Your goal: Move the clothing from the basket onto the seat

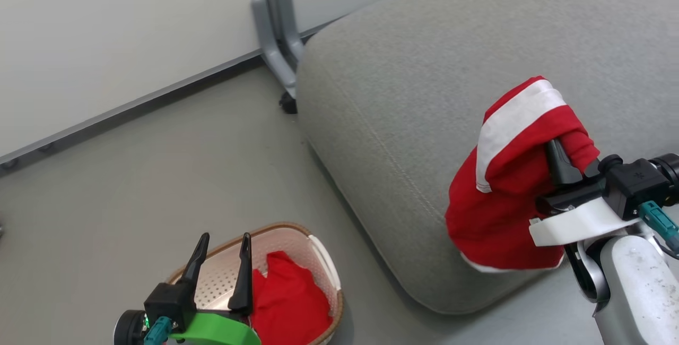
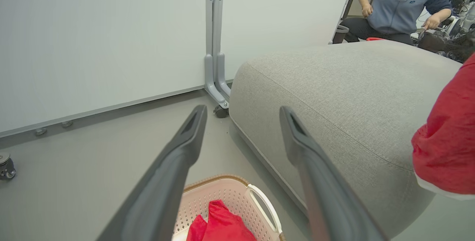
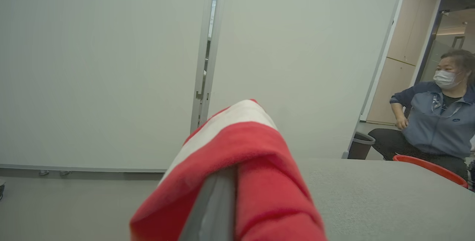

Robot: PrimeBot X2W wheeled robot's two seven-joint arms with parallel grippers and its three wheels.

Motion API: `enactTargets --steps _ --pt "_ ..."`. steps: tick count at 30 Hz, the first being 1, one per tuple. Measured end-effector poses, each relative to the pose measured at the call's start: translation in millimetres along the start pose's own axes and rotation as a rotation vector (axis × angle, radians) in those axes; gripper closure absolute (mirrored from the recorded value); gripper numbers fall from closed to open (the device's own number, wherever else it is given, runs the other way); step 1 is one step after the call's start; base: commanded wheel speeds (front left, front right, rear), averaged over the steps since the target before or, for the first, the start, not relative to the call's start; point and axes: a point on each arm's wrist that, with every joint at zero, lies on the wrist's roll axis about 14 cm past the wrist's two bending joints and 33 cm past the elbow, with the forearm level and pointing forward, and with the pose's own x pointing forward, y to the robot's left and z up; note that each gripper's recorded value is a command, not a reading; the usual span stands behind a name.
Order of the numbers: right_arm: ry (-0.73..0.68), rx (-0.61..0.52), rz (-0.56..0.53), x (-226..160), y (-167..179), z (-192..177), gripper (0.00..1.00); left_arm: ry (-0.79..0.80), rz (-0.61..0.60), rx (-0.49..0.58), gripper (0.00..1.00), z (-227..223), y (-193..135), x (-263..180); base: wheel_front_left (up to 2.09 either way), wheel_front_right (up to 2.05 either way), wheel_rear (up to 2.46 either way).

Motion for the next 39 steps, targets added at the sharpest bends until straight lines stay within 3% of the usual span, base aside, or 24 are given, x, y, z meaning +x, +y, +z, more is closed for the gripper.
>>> enactTargets --steps 13,27,34,39 --pt "0.048 -0.055 -0.145 -28 -45 -2 1.00 0.057 -0.187 -0.015 0.00 -21 -50 32 0.00 0.00 0.00" --pt "0.053 -0.065 -0.162 -28 -49 -2 1.00 0.059 -0.208 -0.019 0.00 -23 -54 38 0.00 0.00 0.00" --pt "-0.002 -0.124 -0.139 -5 -57 16 1.00 0.080 -0.196 -0.010 0.00 -33 -48 39 0.00 0.00 0.00" --pt "-0.075 -0.211 -0.136 33 -76 41 1.00 0.083 -0.222 0.004 0.00 -40 -47 55 0.00 0.00 0.00"
